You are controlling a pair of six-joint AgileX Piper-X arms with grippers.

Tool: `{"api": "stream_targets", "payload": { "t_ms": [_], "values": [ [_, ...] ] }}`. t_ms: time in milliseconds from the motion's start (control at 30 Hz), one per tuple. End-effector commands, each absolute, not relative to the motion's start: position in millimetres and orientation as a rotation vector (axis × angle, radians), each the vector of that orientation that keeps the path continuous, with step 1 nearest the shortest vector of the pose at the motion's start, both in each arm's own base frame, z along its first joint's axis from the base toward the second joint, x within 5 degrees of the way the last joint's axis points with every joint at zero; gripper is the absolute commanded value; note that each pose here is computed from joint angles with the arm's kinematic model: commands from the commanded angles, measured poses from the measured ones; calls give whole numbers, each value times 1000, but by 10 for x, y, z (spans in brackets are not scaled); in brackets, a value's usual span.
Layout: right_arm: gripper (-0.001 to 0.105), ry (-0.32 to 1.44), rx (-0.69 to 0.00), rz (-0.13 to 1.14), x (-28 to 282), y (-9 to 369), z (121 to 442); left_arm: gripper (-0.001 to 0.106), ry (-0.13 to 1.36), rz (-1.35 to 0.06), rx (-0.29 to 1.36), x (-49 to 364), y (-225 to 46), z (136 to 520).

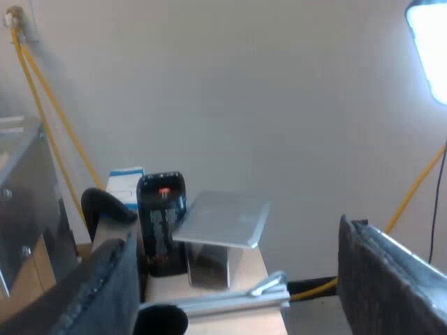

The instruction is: Put the handle in the coffee machine

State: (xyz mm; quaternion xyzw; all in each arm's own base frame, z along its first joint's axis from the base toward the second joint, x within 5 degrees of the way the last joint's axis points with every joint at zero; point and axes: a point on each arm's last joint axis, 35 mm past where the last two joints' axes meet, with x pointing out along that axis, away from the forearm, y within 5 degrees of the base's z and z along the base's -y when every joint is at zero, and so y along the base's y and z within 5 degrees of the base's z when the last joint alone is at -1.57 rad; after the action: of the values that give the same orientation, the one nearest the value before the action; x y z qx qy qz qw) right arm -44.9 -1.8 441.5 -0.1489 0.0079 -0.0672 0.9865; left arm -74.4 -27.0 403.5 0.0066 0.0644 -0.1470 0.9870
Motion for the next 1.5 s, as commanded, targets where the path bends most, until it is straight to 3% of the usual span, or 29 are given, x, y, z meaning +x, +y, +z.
{"api": "stream_targets", "payload": {
  "t_ms": [33,233,333,433,933,1133,1333,1500],
  "values": [
    [63,-5,-318,-136,-576,-8,4202,70,192,-302,-6,-767,-276,3949],
    [63,107,-318,-112,-472,-11,3949,70,367,-299,-39,-826,-282,3761],
    [63,141,-312,43,-361,29,3823,70,406,-302,-39,-870,-289,3729],
    [63,149,-303,95,-317,46,3777,70,398,-280,-31,-863,-281,3738],
    [63,33,-309,73,89,32,3615,70,164,-124,-100,-147,-61,3666],
    [63,143,-249,65,259,19,3322,70,274,-128,-109,84,-55,3341],
    [63,305,-245,37,365,-1,2988,70,409,-121,-120,270,-51,2954],
    [63,374,-248,10,383,-14,2867,70,419,-122,-117,304,-50,2899]
  ]
}}
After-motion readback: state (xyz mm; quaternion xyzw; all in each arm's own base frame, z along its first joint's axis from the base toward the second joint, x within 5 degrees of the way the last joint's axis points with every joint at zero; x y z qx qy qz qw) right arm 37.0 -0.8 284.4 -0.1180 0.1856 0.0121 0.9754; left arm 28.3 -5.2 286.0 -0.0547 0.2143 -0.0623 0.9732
